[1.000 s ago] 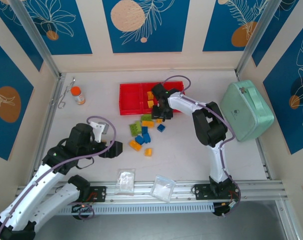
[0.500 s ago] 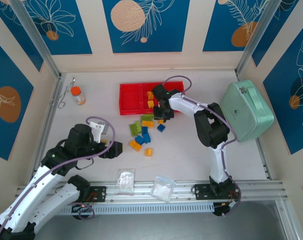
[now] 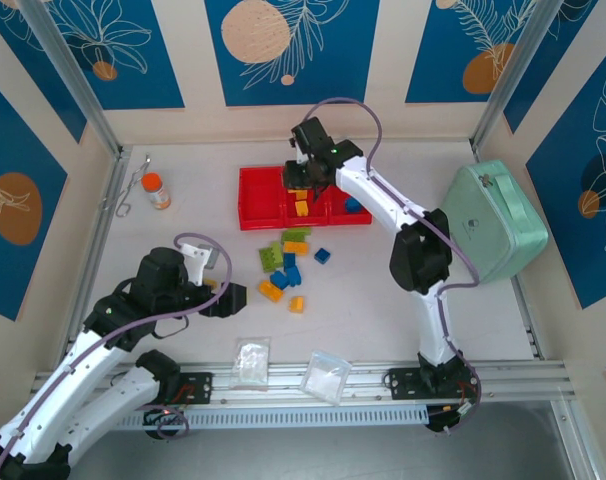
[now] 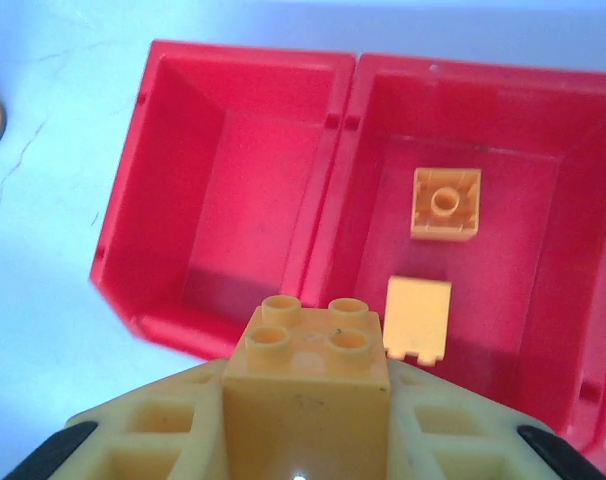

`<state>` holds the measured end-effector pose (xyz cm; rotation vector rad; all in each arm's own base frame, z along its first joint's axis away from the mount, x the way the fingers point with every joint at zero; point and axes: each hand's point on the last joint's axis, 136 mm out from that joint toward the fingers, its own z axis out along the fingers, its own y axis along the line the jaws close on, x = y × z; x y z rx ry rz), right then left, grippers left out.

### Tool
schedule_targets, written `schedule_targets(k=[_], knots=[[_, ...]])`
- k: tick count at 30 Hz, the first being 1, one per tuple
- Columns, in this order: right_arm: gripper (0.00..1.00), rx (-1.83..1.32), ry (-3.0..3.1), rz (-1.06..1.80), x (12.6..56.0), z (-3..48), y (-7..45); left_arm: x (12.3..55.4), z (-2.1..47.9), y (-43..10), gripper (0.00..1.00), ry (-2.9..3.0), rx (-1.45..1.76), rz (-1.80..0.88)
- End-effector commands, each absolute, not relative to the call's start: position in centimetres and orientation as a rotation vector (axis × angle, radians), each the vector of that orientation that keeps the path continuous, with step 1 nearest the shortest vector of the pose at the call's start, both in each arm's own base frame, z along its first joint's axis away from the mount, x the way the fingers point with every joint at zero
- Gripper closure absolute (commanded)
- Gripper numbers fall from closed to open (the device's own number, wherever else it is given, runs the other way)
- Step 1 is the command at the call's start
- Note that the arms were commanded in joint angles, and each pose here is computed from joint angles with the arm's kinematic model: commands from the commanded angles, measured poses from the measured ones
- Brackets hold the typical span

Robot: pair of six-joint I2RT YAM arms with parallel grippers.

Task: Sort the legos into containers by color
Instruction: Place the lego in the container.

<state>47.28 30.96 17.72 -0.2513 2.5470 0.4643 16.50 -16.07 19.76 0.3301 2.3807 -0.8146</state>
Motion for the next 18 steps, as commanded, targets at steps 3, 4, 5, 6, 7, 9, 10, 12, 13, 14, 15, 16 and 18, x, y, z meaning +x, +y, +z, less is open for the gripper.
schedule_targets(k=[3, 4, 5, 6, 7, 9, 10, 12, 13, 14, 15, 16, 18], knots=[[0.70, -0.238, 2.660, 0.473, 48.6, 13.6, 30.5, 16.2, 19.7, -16.4, 0.01, 2.367, 0.377, -0.821], [0.70, -0.220, 2.668, 0.473, 48.9, 13.2, 30.4, 16.2, 19.6, -16.4, 0.01, 2.370, 0.378, -0.819], [0.70, -0.197, 2.673, 0.488, 49.2, 13.0, 30.3, 16.3, 19.7, -16.3, 0.01, 2.369, 0.374, -0.812], [0.70, -0.190, 2.682, 0.529, 49.4, 12.8, 30.6, 16.4, 19.9, -15.9, 0.01, 2.373, 0.363, -0.785], [0.68, -0.185, 2.690, 0.566, 49.4, 12.6, 30.8, 16.5, 20.0, -15.4, 0.01, 2.376, 0.348, -0.753], [0.65, -0.173, 2.694, 0.580, 49.4, 12.6, 30.9, 16.5, 20.3, -15.0, 0.01, 2.354, 0.338, -0.736], [0.62, -0.171, 2.691, 0.576, 49.3, 12.8, 30.9, 16.4, 20.6, -15.0, 0.00, 2.336, 0.337, -0.744], [0.53, -0.175, 2.684, 0.568, 49.1, 13.4, 30.8, 16.4, 21.0, -14.9, 0.01, 2.313, 0.332, -0.746], [0.48, -0.179, 2.679, 0.561, 48.8, 13.8, 30.7, 16.4, 21.1, -14.8, 0.01, 2.305, 0.330, -0.744], [0.42, -0.178, 2.675, 0.556, 48.6, 14.1, 30.5, 16.4, 21.1, -14.8, 0.01, 2.303, 0.328, -0.742], [0.37, -0.172, 2.669, 0.551, 48.5, 14.6, 30.3, 16.4, 21.1, -14.7, 0.01, 2.303, 0.326, -0.742], [0.32, -0.163, 2.671, 0.554, 48.2, 14.9, 29.9, 16.4, 21.1, -14.7, 0.01, 2.306, 0.326, -0.741], [0.26, -0.153, 2.657, 0.575, 47.5, 16.0, 29.5, 16.4, 21.5, -14.4, 0.01, 2.310, 0.312, -0.726]])
